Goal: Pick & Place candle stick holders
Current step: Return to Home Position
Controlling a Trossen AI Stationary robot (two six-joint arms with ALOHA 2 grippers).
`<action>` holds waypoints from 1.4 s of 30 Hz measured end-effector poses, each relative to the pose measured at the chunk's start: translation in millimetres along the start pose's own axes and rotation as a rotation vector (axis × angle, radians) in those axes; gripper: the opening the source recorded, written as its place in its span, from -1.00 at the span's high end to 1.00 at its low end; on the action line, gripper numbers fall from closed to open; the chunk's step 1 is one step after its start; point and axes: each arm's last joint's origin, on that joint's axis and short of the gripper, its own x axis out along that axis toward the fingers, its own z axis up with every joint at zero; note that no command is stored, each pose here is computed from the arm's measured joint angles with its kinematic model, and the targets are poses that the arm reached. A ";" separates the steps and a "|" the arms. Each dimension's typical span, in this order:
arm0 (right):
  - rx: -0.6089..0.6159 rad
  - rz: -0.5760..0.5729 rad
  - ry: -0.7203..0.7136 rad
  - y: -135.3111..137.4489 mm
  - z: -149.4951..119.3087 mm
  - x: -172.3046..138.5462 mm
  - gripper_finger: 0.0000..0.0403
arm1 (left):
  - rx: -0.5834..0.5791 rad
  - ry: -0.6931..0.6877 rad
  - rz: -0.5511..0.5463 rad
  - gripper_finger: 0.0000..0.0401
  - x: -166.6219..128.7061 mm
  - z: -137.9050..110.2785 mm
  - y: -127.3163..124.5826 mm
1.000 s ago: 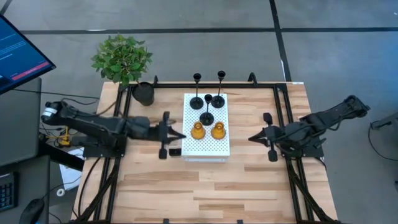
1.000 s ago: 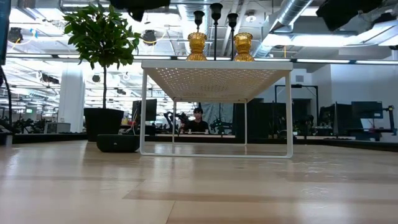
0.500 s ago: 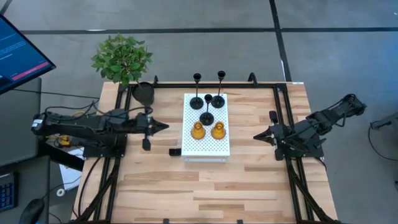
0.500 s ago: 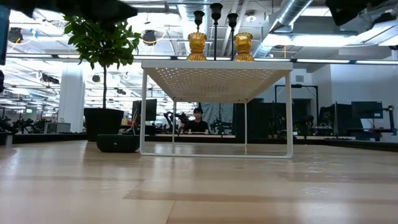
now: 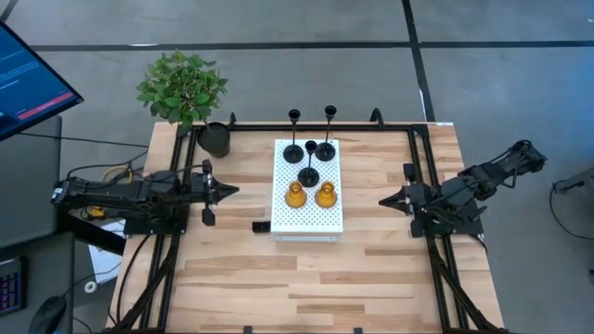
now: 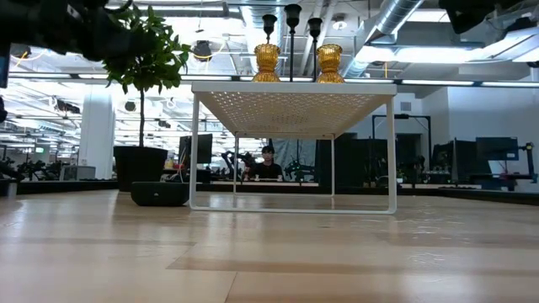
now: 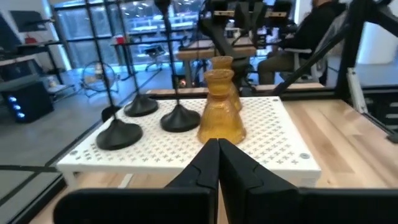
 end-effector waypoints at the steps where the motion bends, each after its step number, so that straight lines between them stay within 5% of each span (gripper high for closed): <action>1: 0.000 0.000 -0.001 0.0 0.1 0.0 1.00 | -0.001 -0.002 0.008 0.98 -1.0 -2.4 0.1; 16: 0.003 0.001 -0.006 0.1 0.6 0.1 1.00 | -0.041 0.128 -0.012 0.98 -0.8 -56.2 -6.8; 29: 0.017 0.017 -0.051 -4.9 1.3 -9.8 1.00 | -0.080 0.165 -0.066 0.97 -1.4 -73.3 -10.3; 38: -0.061 0.208 -0.294 -6.0 -29.5 -18.7 1.00 | -0.080 0.164 -0.066 0.97 -1.4 -73.1 -10.3; 42: -0.031 0.205 -0.378 -13.4 -42.9 -30.3 1.00 | -0.081 0.158 -0.066 0.97 -1.3 -72.6 -10.3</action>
